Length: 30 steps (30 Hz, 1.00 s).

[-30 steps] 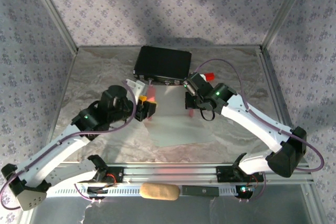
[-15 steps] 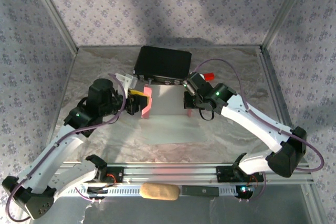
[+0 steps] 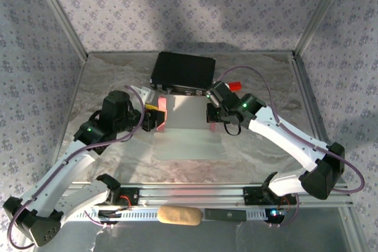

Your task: Fold the paper box

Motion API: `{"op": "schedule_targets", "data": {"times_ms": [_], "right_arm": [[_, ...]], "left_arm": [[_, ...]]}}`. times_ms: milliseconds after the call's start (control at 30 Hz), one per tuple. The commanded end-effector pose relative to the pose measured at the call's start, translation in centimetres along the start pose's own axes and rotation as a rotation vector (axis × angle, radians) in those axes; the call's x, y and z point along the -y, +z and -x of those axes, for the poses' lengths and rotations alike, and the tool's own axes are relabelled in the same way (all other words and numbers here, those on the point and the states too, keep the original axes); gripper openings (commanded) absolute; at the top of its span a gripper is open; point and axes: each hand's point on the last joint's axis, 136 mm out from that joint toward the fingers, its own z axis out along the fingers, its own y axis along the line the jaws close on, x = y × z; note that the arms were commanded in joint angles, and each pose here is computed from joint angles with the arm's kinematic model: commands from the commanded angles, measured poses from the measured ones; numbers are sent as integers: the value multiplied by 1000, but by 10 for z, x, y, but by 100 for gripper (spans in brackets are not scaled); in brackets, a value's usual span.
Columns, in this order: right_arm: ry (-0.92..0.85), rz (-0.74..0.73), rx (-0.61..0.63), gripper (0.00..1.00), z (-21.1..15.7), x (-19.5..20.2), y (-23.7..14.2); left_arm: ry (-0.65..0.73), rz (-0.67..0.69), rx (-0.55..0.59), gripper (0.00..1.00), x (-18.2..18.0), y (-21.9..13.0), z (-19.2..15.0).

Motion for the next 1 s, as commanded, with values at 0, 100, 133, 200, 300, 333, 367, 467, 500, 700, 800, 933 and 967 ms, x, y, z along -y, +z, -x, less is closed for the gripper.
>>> {"op": "schedule_targets", "data": {"times_ms": [0,100,133,200,300,333,367,467,500,700,800,933,967], "right_arm": [[3,19,14,0,5,-4,-4],[2,20,13,0,5,-5,-4],[1,20,10,0,4,-5,-3],[0,19,9,0,4,-5,-3],[1,16,8,0,4,-3,-4],[2,16,8,0,4,-3,-4],[1,13,6,0,3,-3,-2],[6,14,2,0,3,-2,-1],[7,17,3,0,4,-3,-1],[7,27,10,0,6,-6,-3],[5,30,11,0,6,-6,-5],[7,35,11,0,6,-6,-6],[7,33,8,0,5,-6,-6]], "left_arm": [[33,63,-35,44,-7,4,-13],[42,92,-33,43,-12,6,-15],[47,111,-30,41,-16,5,-15],[54,137,-16,41,-20,3,-14],[52,153,31,43,-21,-7,-8],[48,144,46,43,-19,-12,-5],[45,125,66,43,-13,-18,-1],[35,67,85,43,0,-29,7],[29,64,72,43,1,-30,6],[-64,60,-71,41,-19,-6,-10],[-77,61,-68,43,-25,0,-8],[-73,27,-60,48,-23,4,-3],[-72,16,-64,48,-22,7,-3]]}}
